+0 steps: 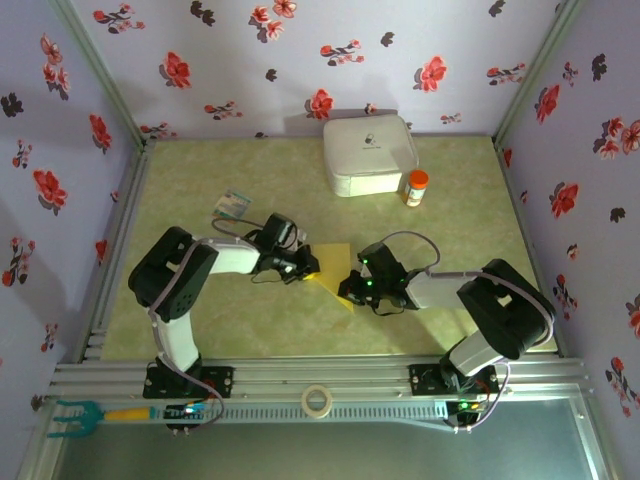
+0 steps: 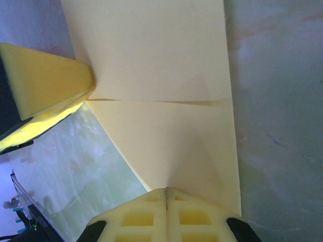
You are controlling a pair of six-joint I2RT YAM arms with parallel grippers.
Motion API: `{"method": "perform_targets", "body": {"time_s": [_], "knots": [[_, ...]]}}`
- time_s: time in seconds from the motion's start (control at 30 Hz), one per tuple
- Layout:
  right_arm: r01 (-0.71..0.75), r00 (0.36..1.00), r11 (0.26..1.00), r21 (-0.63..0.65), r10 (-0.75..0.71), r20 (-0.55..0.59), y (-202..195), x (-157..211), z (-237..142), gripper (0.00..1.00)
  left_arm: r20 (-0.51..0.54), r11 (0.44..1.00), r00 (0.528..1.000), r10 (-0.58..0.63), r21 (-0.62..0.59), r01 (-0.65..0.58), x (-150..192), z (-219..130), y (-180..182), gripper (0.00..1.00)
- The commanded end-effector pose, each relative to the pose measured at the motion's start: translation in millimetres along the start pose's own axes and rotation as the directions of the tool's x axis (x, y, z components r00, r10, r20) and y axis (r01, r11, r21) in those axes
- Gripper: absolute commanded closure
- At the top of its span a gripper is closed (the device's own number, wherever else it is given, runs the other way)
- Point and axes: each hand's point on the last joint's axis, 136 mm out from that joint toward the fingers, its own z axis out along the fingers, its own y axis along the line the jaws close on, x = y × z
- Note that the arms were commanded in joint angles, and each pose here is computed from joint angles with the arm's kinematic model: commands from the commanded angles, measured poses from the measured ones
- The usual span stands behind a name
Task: Fold a paper plane with a square sheet of paper (pick it up from the middle)
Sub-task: Third fold the triangle at the center of the table.
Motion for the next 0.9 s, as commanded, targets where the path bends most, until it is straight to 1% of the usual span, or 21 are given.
{"method": "perform_targets", "body": {"time_s": [0.0,0.07,0.13,0.23,0.3,0.37,0.43,0.53,0.63,0.73,0.87], "knots": [[-0.056,0.997,0.989,0.138,0.062,-0.037,-41,16,1,1.00,0.046,0.994,0.999,-0.015,-0.108,0.020,-8,-12,34,1.00],[-0.057,0.997,0.988,0.141,0.062,-0.034,-41,16,1,1.00,0.061,0.992,0.998,-0.003,-0.125,0.010,-11,-19,35,1.00],[-0.059,0.998,0.989,0.139,0.063,-0.028,-42,15,0,1.00,0.076,0.992,0.997,0.014,-0.123,-0.005,-14,-27,28,1.00],[-0.057,0.998,0.990,0.132,0.061,-0.027,-40,15,0,1.00,0.103,0.995,0.994,0.041,-0.093,-0.031,-18,-37,10,1.00],[-0.056,0.998,0.990,0.129,0.060,-0.027,-38,14,0,1.00,0.114,0.996,0.990,0.077,-0.063,-0.070,-16,-41,-8,1.00],[-0.054,0.998,0.991,0.125,0.058,-0.030,-36,13,0,1.00,0.108,0.994,0.989,0.106,-0.035,-0.102,-10,-39,-22,1.00],[-0.050,0.998,0.991,0.125,0.054,-0.031,-34,12,1,1.00,0.079,0.992,0.989,0.125,0.004,-0.126,-1,-30,-34,1.00],[-0.047,0.998,0.991,0.128,0.052,-0.033,-35,12,1,1.00,0.025,0.991,0.992,0.128,0.044,-0.129,15,-12,-42,1.00],[-0.050,0.998,0.990,0.129,0.055,-0.034,-35,12,1,1.00,-0.006,0.992,0.993,0.115,0.054,-0.115,23,3,-42,1.00],[-0.048,0.998,0.991,0.126,0.052,-0.034,-34,12,1,1.00,-0.029,0.995,0.995,0.091,0.042,-0.090,25,12,-34,1.00],[-0.045,0.998,0.993,0.113,0.049,-0.031,-30,11,1,1.00,-0.045,0.998,0.997,0.056,-0.024,-0.057,28,18,-13,1.00]]}}
